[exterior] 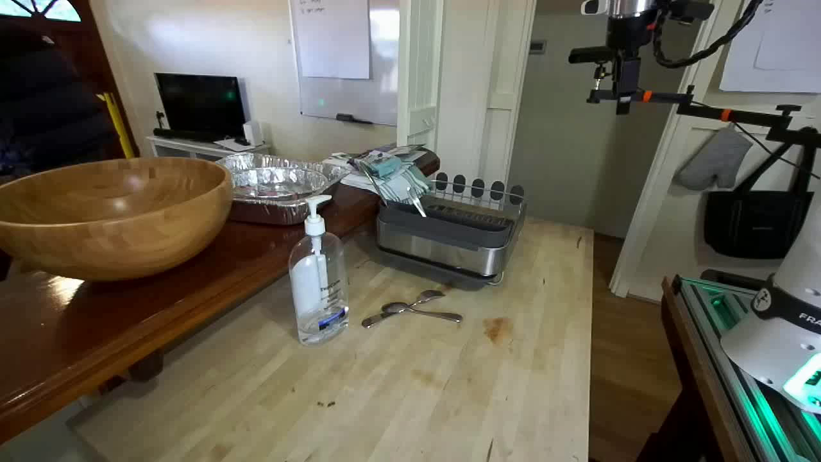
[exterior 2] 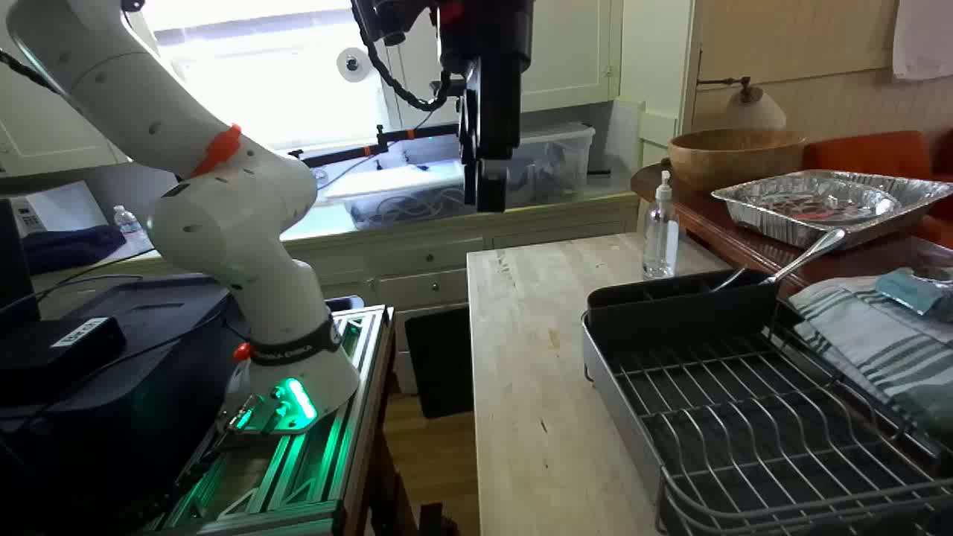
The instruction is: Remove one silver spoon from the dishrack.
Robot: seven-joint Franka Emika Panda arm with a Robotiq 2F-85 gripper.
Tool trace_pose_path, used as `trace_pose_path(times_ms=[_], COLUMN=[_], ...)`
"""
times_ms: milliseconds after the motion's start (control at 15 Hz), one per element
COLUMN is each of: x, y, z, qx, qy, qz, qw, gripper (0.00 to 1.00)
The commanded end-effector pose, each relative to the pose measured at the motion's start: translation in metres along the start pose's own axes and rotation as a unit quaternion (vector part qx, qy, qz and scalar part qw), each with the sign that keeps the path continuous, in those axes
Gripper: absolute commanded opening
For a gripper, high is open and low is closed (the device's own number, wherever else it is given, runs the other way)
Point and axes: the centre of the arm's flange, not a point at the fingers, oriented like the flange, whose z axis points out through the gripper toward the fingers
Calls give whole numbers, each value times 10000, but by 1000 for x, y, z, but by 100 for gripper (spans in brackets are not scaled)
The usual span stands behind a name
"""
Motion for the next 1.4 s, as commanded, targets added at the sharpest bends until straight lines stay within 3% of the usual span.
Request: trace_pose_path(times_ms=[0,400,733,1000,1333], x=[0,6,63,113,173], y=[0,-5,-51,-84,-102], z=[0,-1,-14,-23,-18], qx=[0,-12,171,268,373], qy=[0,37,772,1568,1857], qz=[0,45,-397,-545,-807], qw=[10000,10000,9961,9858,9786], gripper=[100,100,100,100,100])
